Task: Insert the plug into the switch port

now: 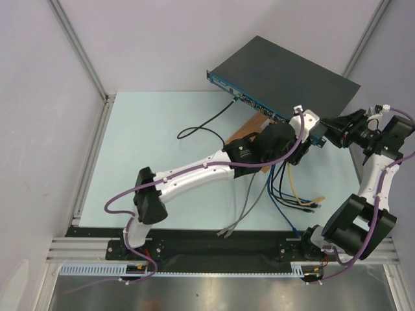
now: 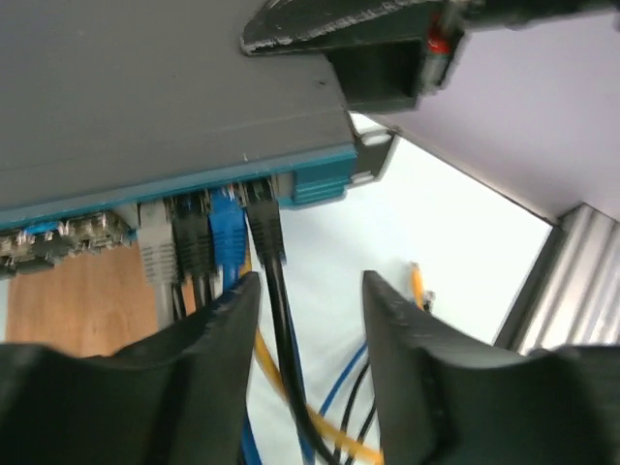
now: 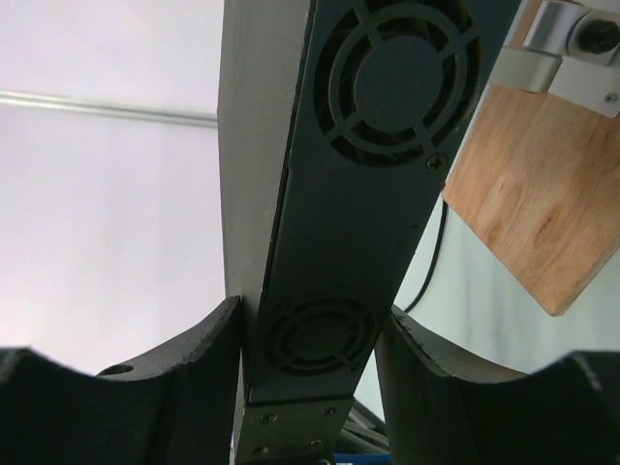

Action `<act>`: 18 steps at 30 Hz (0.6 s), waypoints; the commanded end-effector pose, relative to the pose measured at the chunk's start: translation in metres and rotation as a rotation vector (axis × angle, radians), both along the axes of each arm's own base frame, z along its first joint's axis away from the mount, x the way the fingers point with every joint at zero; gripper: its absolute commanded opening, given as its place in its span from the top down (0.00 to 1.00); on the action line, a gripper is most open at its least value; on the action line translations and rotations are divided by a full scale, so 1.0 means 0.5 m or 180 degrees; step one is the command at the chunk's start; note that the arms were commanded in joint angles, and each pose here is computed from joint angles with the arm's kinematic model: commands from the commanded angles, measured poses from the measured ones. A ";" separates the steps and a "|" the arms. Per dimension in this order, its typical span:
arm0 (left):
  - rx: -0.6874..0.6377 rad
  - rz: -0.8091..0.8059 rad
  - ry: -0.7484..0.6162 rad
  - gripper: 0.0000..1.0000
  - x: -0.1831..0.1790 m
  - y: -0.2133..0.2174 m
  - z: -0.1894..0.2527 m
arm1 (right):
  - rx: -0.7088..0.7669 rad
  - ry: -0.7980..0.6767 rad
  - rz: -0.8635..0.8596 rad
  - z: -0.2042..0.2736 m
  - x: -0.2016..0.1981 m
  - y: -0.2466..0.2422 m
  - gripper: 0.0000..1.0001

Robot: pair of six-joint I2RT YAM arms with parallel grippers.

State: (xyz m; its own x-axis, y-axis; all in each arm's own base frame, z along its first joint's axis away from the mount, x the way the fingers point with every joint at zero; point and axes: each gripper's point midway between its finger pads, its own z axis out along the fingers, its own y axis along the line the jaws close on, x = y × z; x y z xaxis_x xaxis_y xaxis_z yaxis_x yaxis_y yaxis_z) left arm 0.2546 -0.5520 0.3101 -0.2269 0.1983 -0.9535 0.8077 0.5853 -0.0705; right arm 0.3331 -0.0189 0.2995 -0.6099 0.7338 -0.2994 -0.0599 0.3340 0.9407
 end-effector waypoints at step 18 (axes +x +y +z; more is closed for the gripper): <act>-0.0312 0.0777 0.0997 0.00 0.195 0.556 0.070 | -0.1220 -0.0397 -0.0087 0.059 0.004 -0.135 0.04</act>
State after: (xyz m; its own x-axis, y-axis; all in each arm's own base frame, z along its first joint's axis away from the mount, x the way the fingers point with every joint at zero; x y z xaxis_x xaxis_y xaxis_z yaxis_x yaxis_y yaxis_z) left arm 0.3270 -0.3304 0.3803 -0.2962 0.0787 -0.9519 0.7054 0.6900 -0.1625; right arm 0.3407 -0.0591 0.3104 -0.6274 0.6515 -0.4265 -0.1009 0.4751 0.8741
